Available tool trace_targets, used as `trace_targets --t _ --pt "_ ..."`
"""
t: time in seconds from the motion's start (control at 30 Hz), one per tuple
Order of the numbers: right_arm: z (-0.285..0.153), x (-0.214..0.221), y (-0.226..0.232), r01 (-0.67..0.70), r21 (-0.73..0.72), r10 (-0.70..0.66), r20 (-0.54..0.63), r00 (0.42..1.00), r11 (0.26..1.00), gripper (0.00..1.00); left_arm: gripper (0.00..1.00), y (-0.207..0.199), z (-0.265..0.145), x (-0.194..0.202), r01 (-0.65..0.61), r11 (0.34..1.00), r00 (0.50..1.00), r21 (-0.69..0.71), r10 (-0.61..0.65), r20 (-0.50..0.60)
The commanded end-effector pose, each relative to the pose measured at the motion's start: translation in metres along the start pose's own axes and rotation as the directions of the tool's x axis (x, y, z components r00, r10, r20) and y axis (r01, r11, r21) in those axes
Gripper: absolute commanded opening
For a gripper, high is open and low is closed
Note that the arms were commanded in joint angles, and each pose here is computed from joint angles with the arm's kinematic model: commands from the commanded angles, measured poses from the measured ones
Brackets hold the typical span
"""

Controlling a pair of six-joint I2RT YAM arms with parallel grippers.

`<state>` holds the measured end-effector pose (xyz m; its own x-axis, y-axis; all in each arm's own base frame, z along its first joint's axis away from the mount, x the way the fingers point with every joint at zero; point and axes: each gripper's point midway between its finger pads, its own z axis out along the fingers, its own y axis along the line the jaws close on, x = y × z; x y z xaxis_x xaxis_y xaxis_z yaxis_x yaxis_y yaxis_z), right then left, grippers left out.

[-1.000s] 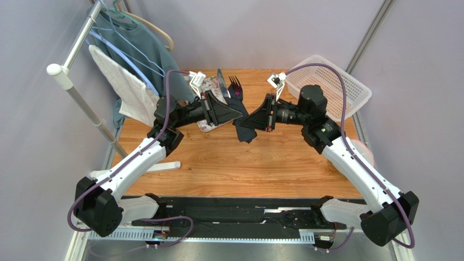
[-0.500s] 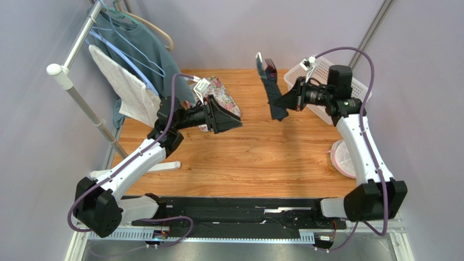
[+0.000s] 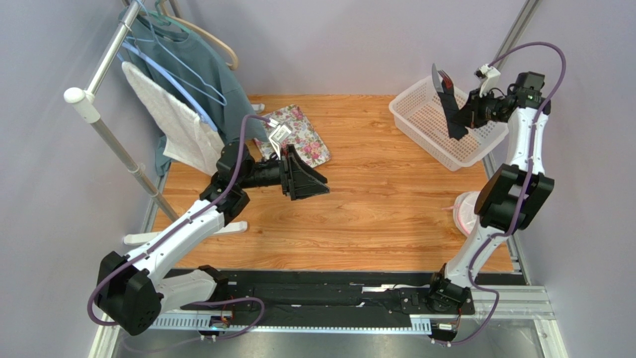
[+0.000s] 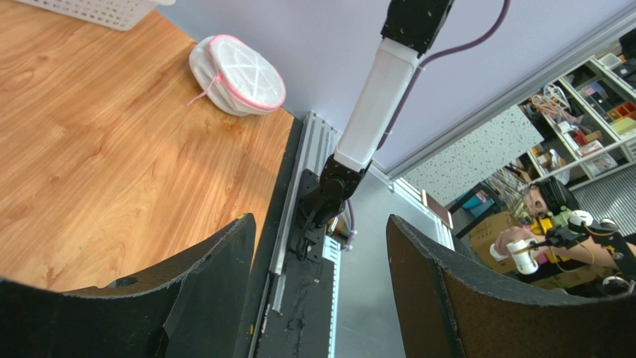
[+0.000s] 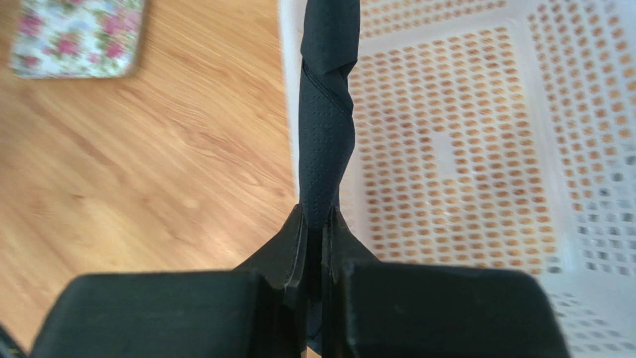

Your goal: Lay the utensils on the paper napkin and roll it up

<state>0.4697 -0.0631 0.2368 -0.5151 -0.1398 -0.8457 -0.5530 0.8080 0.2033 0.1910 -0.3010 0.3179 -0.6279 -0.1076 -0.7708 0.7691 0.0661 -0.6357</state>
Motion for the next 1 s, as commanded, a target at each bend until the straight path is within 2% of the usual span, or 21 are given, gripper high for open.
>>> trace_targets --t 0.0,0.27,0.43,0.57,0.83,0.97 --pt "-0.001 0.0 -0.028 0.199 0.048 -0.196 -0.063 0.979 0.979 0.0 0.73 -0.005 -0.002 0.0 -0.04 0.999 0.999 0.012 0.04 0.007" --pt "0.025 0.029 -0.076 0.219 0.098 -0.205 -0.136 0.969 0.971 0.0 0.72 -0.003 -0.003 0.003 -0.025 1.0 1.0 -0.001 0.025 0.009" --pt "0.042 0.057 -0.082 0.211 0.078 -0.192 -0.2 0.961 0.974 0.0 0.71 0.003 -0.002 0.002 -0.015 1.0 1.0 -0.025 0.015 0.023" --pt "0.057 0.08 -0.066 0.136 0.025 -0.127 -0.221 0.967 0.99 0.0 0.71 0.004 -0.002 0.001 -0.003 1.0 1.0 -0.025 0.004 0.026" --pt "0.088 0.088 -0.009 -0.068 -0.117 0.044 -0.198 0.979 0.991 0.0 0.71 0.007 0.001 -0.001 0.013 1.0 0.999 -0.027 -0.012 0.032" --pt "0.103 0.078 0.013 -0.244 -0.17 0.216 -0.171 0.961 0.955 0.0 0.7 0.007 0.002 -0.003 0.019 0.999 0.999 -0.029 -0.018 0.035"
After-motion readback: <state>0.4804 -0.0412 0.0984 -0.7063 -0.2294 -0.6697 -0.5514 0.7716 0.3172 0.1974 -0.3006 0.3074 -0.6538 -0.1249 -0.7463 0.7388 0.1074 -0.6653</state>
